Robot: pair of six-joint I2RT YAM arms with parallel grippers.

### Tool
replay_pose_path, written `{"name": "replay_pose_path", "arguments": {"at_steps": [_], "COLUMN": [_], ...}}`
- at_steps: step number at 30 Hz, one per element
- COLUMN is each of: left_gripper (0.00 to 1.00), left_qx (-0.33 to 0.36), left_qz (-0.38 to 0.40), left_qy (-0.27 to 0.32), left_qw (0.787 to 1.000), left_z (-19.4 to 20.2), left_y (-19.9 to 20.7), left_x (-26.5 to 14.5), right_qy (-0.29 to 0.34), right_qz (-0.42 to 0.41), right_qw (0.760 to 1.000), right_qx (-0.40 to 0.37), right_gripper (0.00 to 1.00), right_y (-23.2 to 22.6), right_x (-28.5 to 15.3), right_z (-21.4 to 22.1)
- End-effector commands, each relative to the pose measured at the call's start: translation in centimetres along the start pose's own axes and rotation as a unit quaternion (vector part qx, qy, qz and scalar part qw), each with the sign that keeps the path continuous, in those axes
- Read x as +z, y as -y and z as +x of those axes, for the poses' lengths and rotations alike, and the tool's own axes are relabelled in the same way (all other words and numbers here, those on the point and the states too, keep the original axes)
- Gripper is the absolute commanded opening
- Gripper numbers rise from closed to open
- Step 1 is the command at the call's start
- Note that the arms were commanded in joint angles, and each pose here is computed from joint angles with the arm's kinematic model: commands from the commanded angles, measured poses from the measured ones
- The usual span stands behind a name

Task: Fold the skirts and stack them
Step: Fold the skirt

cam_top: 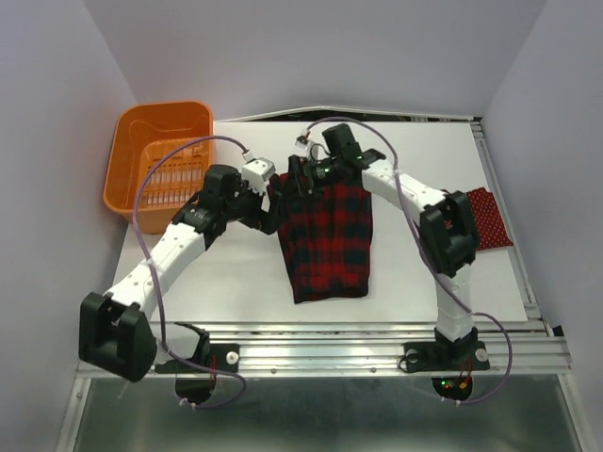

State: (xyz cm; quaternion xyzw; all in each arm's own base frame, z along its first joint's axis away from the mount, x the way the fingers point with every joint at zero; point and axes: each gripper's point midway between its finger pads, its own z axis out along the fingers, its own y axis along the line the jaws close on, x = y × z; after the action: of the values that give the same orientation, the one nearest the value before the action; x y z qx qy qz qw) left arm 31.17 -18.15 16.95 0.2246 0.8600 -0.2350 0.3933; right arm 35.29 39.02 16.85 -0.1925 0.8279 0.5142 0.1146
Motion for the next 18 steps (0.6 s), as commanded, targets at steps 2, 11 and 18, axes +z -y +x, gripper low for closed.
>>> {"name": "replay_pose_path", "arguments": {"at_steps": [2,11,18], "left_gripper": [0.99,0.99,0.98], "left_qx": [0.277,0.572,0.662], "left_qz": [-0.026,0.034,0.054], "left_qy": [0.040,-0.018,-0.010], "left_qw": [0.960,0.819,0.747], "left_z": [0.0,11.0,15.2], "left_y": [1.3,5.8,9.9], "left_x": [-3.7,-1.5,1.4], "right_qy": [-0.026,-0.167,-0.204], "right_qz": [0.033,0.058,0.048], "right_qw": [0.984,0.971,0.971], "right_qx": [-0.170,-0.162,-0.113], "right_gripper": [1.00,0.95,0.90], "right_y": [-2.2,5.2,9.3], "right_x": [-5.9,-6.8,-4.4], "right_z": [4.1,16.7,19.7]}}
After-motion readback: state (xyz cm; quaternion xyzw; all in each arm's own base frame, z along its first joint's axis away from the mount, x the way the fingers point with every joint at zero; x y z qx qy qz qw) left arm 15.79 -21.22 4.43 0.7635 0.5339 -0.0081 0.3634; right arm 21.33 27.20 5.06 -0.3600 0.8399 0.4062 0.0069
